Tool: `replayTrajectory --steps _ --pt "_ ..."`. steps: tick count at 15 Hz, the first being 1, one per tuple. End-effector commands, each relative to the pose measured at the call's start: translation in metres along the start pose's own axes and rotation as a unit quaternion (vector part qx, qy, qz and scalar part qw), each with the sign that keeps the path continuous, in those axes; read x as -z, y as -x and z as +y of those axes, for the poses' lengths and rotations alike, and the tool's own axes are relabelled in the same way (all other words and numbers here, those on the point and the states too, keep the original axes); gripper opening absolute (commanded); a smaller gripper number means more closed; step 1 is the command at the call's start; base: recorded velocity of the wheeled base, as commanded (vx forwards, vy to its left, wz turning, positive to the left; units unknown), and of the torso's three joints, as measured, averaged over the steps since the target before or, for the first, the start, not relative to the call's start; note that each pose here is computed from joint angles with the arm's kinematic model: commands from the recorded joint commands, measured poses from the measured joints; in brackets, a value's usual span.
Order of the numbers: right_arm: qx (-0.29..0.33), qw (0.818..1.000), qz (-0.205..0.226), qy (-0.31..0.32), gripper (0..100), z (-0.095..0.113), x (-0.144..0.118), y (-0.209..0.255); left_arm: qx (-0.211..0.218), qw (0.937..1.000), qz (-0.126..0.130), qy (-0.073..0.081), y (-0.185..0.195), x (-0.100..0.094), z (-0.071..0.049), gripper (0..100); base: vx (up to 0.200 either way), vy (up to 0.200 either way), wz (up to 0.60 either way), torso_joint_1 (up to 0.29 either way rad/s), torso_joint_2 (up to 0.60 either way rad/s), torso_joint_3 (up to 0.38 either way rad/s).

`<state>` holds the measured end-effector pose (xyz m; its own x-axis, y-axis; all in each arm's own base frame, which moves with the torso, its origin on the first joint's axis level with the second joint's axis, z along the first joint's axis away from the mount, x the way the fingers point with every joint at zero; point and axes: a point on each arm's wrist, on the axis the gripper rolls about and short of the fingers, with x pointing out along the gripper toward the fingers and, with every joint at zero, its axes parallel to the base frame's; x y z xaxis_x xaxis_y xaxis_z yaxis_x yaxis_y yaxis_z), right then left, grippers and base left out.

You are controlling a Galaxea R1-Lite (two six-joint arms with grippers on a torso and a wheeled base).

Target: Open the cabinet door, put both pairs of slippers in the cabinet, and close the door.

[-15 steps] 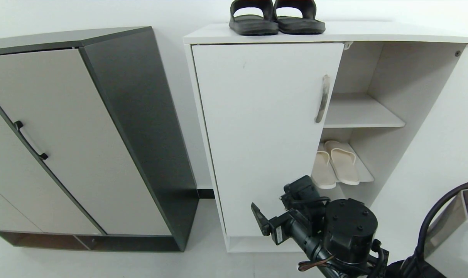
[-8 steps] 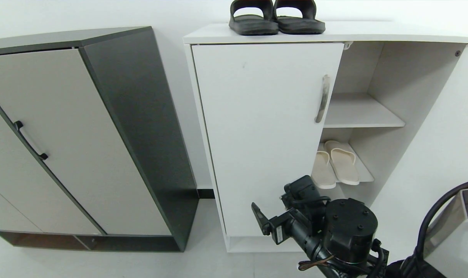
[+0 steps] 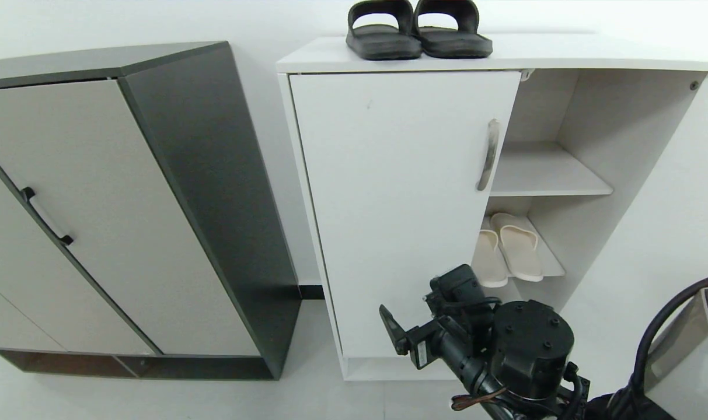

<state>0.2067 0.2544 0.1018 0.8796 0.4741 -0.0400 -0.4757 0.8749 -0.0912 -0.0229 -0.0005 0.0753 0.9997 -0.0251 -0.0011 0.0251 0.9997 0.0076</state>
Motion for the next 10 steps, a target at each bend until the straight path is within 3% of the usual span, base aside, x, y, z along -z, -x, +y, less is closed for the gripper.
replayTrajectory --steps 1,10 --pt "0.000 1.000 0.002 0.001 100 0.0000 0.0009 -0.0003 0.000 1.0000 -0.001 0.000 -0.0001 -0.0002 0.0000 0 0.000 0.000 0.00 0.027 -0.19 -0.364" --pt "0.001 1.000 0.002 0.002 100 -0.0001 0.0013 -0.0001 0.000 1.0000 -0.001 0.000 -0.0001 -0.0002 0.0000 0 0.000 0.000 0.00 0.091 -0.49 -0.351"
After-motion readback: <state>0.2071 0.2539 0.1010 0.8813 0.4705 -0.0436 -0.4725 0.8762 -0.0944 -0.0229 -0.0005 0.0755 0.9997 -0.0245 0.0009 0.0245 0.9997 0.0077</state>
